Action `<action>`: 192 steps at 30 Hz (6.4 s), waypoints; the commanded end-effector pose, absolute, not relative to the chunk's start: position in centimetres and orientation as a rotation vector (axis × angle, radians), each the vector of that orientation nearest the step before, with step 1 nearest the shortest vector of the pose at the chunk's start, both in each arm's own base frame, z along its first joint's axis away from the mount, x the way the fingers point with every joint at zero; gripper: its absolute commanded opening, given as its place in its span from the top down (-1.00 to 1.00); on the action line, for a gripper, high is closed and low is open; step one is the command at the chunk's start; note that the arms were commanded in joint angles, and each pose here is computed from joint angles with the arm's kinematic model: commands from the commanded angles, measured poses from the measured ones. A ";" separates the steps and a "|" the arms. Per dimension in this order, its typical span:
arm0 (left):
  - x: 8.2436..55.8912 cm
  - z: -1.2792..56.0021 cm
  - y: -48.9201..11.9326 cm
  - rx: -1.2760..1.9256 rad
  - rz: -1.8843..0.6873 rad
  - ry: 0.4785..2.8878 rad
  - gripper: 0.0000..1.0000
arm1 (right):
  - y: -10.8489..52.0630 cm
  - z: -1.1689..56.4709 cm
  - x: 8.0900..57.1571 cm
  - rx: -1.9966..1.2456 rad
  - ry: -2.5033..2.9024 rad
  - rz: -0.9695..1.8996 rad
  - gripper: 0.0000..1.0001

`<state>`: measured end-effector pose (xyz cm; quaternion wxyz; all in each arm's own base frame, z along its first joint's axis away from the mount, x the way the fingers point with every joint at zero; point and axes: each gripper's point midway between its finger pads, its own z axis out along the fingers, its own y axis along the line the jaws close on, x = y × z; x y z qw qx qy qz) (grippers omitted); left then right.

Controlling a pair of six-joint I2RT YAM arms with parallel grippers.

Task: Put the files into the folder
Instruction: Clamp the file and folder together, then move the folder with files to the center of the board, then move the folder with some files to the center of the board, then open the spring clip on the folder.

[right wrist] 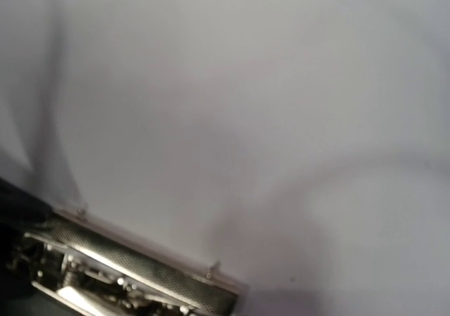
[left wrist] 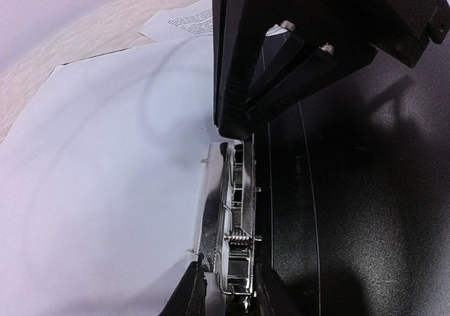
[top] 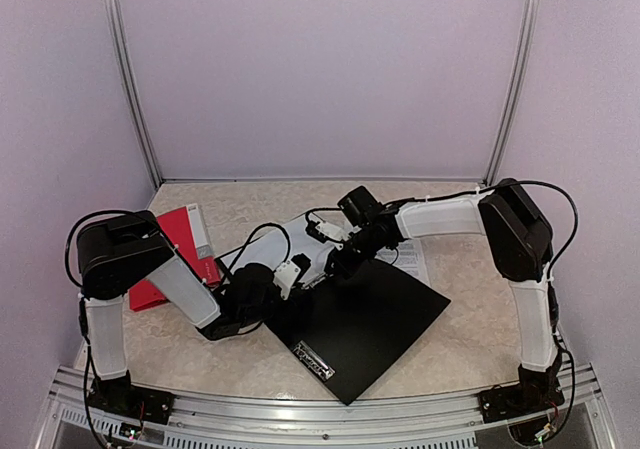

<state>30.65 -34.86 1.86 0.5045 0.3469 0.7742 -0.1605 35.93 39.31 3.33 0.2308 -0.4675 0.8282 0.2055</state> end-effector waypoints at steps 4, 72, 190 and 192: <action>28.9 -2.0 -33.1 0.941 -0.337 2.006 0.57 | 36.4 0.2 35.0 -1.271 2.469 0.448 0.77; 9.7 7.3 -36.3 1.849 -0.657 2.034 -0.90 | 17.1 5.2 17.6 0.075 2.674 0.384 -0.27; 18.7 -1.0 -44.0 1.754 -0.690 1.811 0.55 | 28.4 5.9 18.6 -0.351 2.638 0.934 0.21; 18.8 -0.9 -44.0 1.749 -0.684 1.813 0.54 | 28.6 5.6 18.1 -0.357 2.648 0.937 0.26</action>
